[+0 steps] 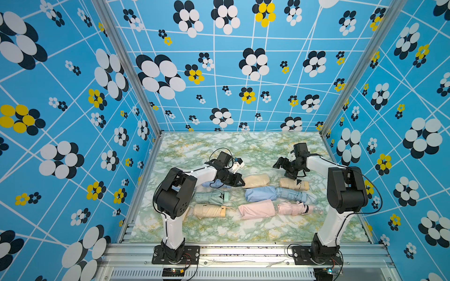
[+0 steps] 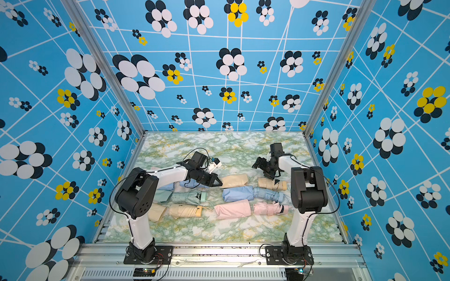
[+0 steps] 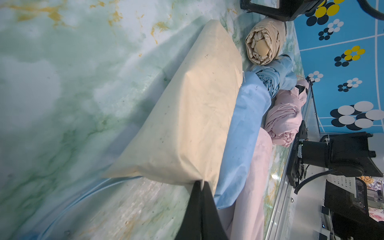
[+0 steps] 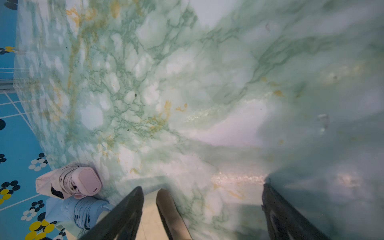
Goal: Take umbrellas out of sleeves
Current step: Adjust the umbrella at the center of the board.
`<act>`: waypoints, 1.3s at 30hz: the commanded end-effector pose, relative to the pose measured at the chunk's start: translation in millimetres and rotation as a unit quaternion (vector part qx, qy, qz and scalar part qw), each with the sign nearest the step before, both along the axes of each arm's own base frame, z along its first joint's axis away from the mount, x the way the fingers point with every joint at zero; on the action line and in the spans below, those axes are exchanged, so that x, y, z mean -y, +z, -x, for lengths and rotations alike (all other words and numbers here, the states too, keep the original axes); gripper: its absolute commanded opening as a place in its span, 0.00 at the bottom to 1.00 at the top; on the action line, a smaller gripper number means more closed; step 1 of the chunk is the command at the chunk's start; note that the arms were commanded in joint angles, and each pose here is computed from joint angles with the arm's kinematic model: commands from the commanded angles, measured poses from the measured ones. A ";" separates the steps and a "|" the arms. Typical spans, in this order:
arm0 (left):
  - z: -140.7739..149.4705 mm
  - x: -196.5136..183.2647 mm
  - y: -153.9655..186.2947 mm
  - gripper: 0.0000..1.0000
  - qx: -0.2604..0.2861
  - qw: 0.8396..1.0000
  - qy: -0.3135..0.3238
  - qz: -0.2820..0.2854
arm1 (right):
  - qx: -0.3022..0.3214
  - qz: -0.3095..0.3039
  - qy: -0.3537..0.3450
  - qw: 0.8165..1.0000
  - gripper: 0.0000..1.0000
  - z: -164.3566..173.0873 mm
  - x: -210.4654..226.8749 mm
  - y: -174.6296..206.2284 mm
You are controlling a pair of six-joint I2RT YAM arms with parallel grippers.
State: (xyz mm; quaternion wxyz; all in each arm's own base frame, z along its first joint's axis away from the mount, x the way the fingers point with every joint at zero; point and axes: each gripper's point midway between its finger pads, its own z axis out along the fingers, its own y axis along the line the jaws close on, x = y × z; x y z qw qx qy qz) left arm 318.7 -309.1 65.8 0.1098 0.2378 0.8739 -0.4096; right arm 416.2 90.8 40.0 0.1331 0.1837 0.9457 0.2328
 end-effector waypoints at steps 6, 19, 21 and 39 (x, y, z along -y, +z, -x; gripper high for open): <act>1.8 6.1 15.1 0.00 0.010 1.000 -0.022 0.012 | 0.009 -0.008 -0.001 1.000 0.91 4.1 -5.6 17.0; -1.3 4.4 18.7 0.12 0.019 1.000 -0.015 0.006 | 0.132 -0.029 -0.014 0.991 0.92 -16.3 -7.9 86.3; -3.3 4.0 19.9 0.25 0.024 1.000 -0.011 0.004 | 0.148 -0.032 -0.009 0.988 0.92 -15.5 -9.2 93.5; -25.9 -30.8 106.6 0.86 0.212 0.974 0.074 -0.012 | 0.324 -0.037 0.016 0.945 0.99 3.5 -9.6 163.8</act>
